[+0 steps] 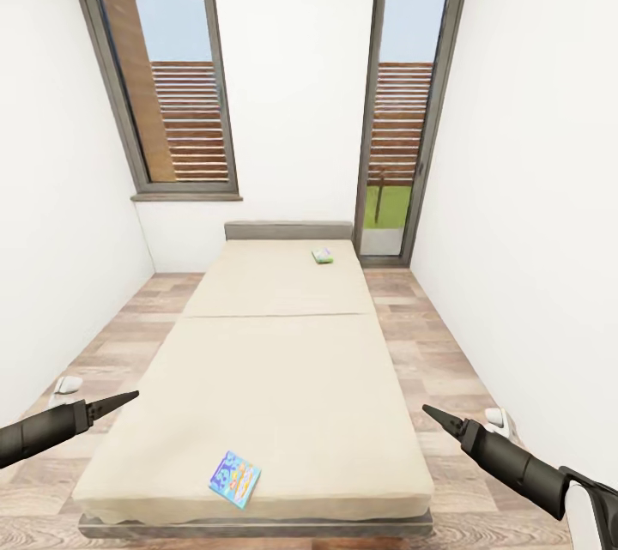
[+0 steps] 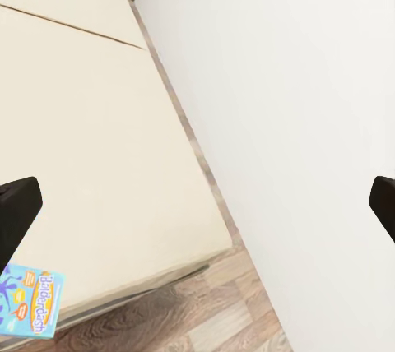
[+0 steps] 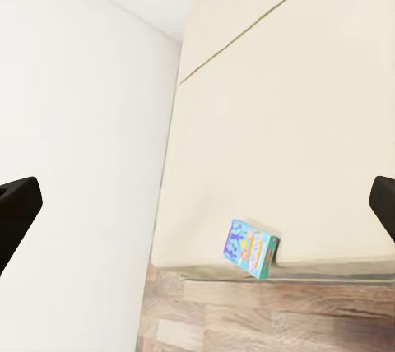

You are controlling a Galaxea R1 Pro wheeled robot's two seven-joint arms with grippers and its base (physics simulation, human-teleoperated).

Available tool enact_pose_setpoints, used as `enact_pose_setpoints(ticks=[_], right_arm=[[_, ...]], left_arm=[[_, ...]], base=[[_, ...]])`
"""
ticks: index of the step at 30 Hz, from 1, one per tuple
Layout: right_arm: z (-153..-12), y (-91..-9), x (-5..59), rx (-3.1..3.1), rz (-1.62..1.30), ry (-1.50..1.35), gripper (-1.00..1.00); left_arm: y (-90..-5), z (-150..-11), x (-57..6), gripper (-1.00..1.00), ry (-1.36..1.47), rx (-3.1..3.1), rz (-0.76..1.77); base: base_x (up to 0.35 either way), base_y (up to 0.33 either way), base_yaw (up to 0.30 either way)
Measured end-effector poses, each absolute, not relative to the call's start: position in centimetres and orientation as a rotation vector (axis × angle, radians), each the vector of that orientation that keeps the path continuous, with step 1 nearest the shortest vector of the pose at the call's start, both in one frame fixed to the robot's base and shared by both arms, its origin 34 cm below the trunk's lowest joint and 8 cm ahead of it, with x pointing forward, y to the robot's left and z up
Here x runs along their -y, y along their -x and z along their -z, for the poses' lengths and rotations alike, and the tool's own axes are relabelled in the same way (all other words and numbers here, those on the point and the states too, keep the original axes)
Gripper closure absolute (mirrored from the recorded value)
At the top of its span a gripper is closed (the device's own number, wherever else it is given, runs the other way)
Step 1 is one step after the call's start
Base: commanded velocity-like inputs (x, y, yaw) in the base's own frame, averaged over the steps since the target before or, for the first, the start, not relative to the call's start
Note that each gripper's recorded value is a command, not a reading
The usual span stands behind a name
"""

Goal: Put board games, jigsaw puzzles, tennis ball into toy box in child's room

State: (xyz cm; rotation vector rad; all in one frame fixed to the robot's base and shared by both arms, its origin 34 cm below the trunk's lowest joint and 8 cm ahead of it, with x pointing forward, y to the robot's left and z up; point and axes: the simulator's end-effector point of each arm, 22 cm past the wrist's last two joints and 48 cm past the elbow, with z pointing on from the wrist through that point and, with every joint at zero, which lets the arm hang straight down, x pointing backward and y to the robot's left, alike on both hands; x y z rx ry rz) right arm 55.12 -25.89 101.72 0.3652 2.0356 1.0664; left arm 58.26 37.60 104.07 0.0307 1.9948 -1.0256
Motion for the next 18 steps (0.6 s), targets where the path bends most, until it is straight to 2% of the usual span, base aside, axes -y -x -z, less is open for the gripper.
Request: enact_pose_setpoints(ticks=[18], right_arm=[[-102.05,-55.09,25.95,-2.03,-1.063,-0.361,-1.0]], left_arm=[[-58.22,-104.56,-37.55,-1.0,-0.036,-1.985,1.026]], base=[[0.0,0.0,0.0]])
